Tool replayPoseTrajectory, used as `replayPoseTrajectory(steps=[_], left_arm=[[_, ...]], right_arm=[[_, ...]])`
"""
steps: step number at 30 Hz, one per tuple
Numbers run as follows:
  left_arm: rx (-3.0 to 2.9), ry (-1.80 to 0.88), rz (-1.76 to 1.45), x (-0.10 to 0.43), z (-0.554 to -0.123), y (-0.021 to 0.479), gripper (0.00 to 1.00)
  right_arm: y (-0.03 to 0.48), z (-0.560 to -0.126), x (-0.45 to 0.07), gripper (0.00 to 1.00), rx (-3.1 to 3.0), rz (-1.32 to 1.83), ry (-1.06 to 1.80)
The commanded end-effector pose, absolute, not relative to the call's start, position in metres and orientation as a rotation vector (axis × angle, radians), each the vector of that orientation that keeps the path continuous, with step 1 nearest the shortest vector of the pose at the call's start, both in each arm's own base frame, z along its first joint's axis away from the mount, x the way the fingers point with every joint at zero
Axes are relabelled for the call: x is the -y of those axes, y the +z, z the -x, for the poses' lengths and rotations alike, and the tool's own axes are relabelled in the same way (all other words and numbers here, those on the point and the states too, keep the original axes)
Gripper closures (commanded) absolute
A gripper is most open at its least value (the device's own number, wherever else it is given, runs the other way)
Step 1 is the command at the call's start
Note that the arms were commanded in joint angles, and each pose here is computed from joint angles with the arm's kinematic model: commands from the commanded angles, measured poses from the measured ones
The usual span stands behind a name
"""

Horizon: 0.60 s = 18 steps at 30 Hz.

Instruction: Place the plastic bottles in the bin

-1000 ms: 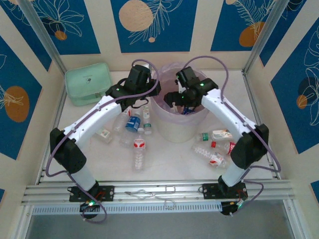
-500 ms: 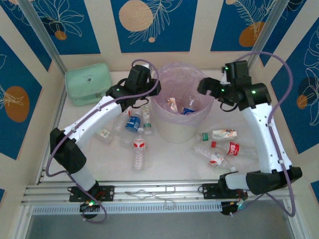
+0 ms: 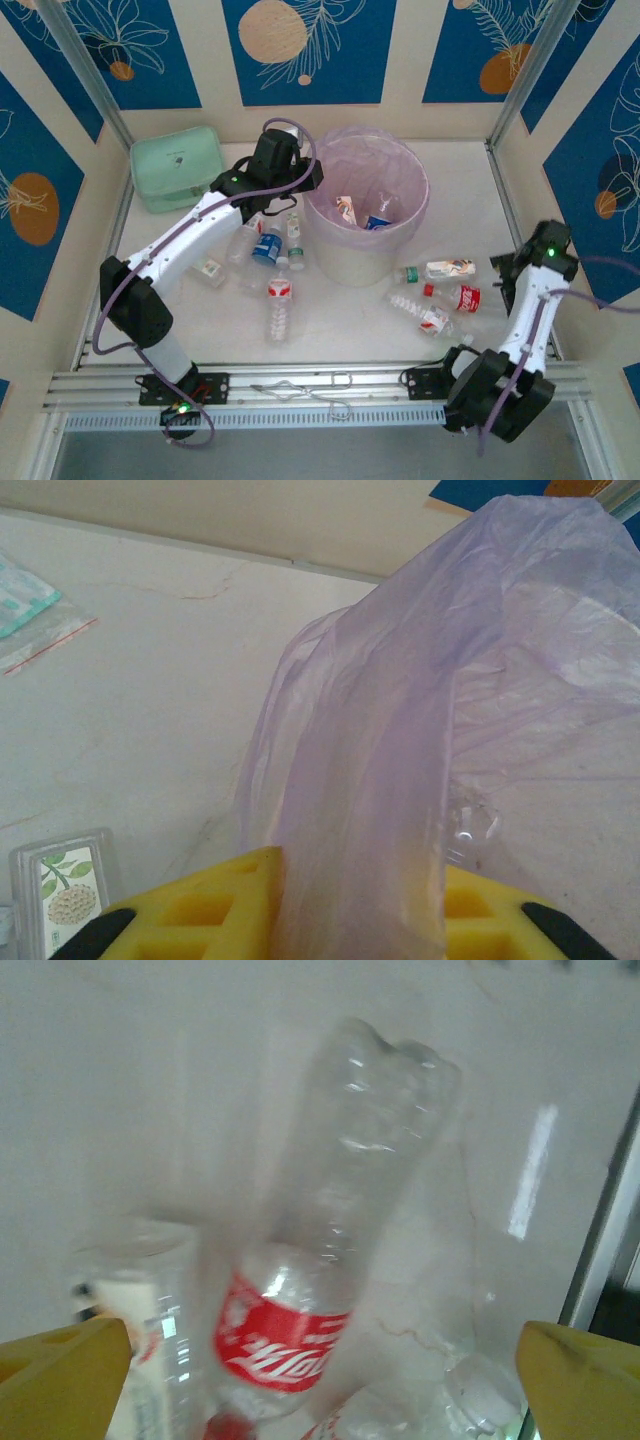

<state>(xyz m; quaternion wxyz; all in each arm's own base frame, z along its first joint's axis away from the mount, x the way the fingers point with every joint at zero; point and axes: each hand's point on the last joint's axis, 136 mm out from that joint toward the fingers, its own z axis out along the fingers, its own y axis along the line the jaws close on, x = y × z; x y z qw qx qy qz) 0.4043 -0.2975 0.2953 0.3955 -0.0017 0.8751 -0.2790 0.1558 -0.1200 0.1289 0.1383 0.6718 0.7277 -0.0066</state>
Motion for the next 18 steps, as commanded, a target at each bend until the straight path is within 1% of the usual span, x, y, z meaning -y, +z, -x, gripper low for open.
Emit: replayPoseTrajectory(steps=[1, 8, 13, 18], left_arm=[[-2.225, -0.696, 0.005, 0.287, -0.403, 0.3, 0.71], [-2.242, -0.691, 0.016, 0.286, -0.404, 0.296, 0.71], [-2.25, -0.701, 0.03, 0.286, -0.403, 0.293, 0.71], [-2.262, -0.665, 0.031, 0.282, -0.403, 0.29, 0.71]], right_arm=[[0.112, -0.163, 0.122, 0.02, -1.934, -2.028, 0.124], [0.075, -0.171, 0.123, 0.03, -1.872, -2.13, 0.235], [0.055, -0.186, 0.128, 0.03, -1.826, -2.114, 0.302], [0.034, -0.192, 0.122, 0.01, -1.843, -2.163, 0.366]])
